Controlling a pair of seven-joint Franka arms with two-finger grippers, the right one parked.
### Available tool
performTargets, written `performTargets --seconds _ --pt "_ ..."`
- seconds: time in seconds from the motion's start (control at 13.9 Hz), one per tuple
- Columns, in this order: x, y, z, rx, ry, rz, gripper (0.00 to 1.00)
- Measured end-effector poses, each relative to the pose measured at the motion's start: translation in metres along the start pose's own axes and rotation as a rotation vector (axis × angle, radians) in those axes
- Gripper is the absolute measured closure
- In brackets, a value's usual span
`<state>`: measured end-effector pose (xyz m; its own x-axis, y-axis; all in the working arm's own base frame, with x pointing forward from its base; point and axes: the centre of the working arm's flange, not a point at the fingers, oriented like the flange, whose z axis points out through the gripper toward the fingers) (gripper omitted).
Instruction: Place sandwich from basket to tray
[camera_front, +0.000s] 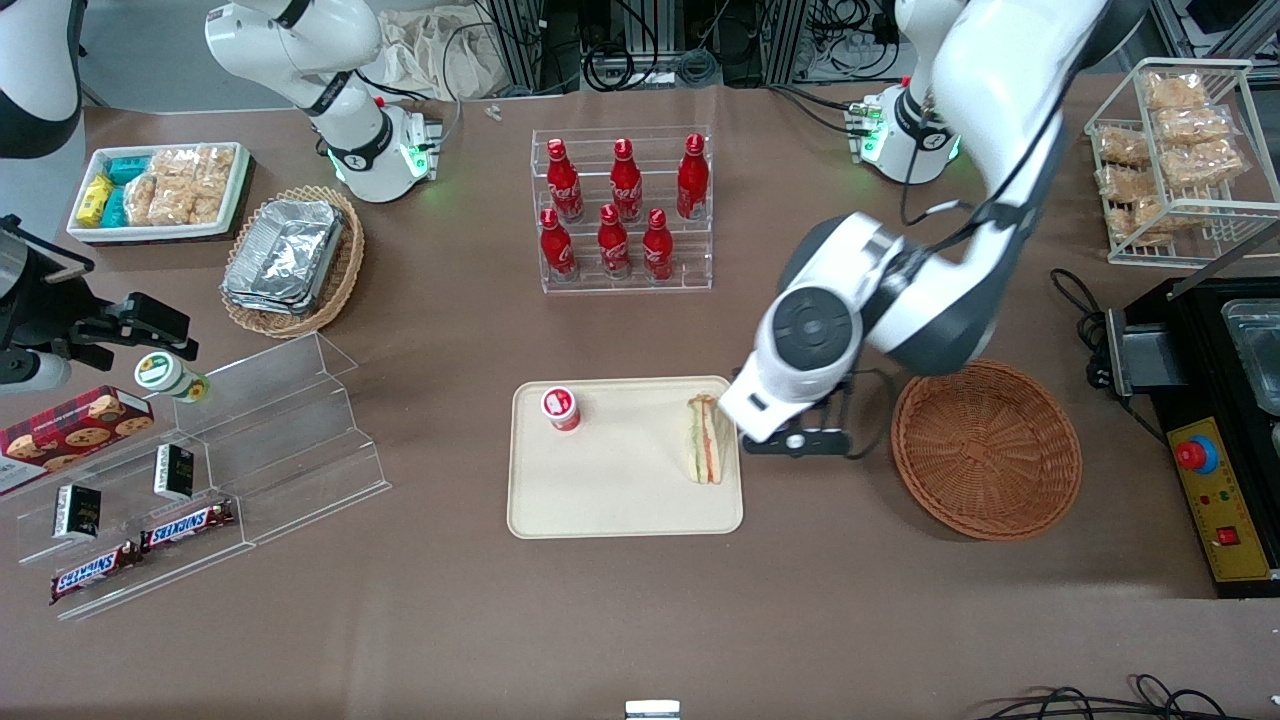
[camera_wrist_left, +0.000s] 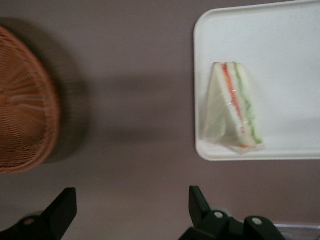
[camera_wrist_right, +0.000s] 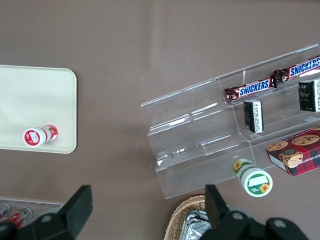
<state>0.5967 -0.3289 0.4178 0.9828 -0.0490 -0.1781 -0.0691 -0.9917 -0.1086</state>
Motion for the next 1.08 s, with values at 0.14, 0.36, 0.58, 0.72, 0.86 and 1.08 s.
performTargets --seconds 0.14,0.36,0.58,0.72,0.86,1.08 --pt "-0.005 -0.044 -0.031 0.013 -0.008 0.033 0.00" --pt "-0.011 -0.117 -0.068 0.023 -0.020 0.073 0.00" --pt "-0.020 -0.184 -0.101 0.022 0.002 0.094 0.00" --pt "-0.028 -0.223 -0.119 0.022 0.021 0.111 0.00" --pt "-0.035 -0.256 -0.132 0.022 0.039 0.122 0.00" --pt "-0.036 -0.289 -0.135 0.018 0.043 0.083 0.00"
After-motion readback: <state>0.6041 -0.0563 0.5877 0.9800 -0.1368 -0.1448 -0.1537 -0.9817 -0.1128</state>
